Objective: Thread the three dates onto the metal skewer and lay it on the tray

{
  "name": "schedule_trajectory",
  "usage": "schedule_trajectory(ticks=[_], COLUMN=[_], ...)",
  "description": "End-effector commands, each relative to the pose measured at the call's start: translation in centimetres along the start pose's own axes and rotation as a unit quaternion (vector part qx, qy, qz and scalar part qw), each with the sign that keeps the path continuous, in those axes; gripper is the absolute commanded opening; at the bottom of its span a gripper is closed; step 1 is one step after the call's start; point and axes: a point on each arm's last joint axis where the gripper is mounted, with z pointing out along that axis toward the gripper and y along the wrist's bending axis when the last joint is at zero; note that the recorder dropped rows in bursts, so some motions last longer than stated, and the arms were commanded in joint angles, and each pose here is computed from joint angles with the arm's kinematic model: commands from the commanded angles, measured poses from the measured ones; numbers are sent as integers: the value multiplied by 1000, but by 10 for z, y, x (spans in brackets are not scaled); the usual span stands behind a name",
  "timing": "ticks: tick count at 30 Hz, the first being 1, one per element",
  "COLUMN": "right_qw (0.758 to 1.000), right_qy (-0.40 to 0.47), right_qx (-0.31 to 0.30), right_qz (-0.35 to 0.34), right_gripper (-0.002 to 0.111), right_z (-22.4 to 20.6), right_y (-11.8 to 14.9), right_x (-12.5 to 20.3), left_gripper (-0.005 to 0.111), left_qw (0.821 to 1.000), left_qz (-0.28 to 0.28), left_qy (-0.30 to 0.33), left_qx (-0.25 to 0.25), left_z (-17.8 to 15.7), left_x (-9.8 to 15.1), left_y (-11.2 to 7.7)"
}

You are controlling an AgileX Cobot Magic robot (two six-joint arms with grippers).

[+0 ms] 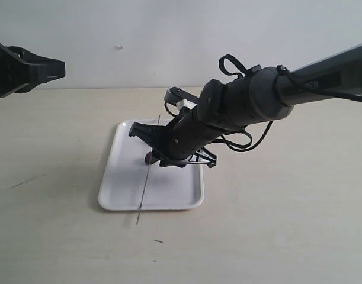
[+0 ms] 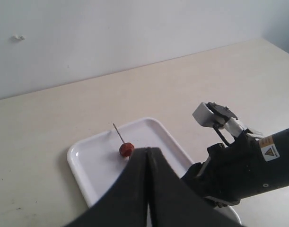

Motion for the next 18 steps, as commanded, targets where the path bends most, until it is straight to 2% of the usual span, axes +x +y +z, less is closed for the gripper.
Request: schedule_trajectory(ticks=[1, 8, 13, 15, 17, 18], right_qw=[1000, 999, 994, 990, 984, 981], right_qy=[-10, -38, -71, -83, -91, -94], right_qx=[-5, -19, -37, -39, -32, -29], right_qz=[-7, -30, -73, -110, -153, -166], right_gripper=[29, 29, 26, 19, 2, 0], right_z=[-4, -23, -60, -82, -103, -110], right_y=[4, 15, 32, 40, 45, 47], right_x=[-4, -12, -21, -24, -25, -26], left_gripper=[0, 0, 0, 0, 0, 0], left_qw=[1000, 1000, 1000, 1000, 999, 999], left_qz=[-2, 15, 17, 16, 17, 18], left_qy=[-6, -2, 0, 2, 0, -1], left_qx=[4, 4, -4, -19, -33, -34], left_z=[-2, -2, -3, -7, -15, -17], left_x=[-1, 1, 4, 7, 11, 11], left_y=[-2, -2, -1, -1, -3, -4])
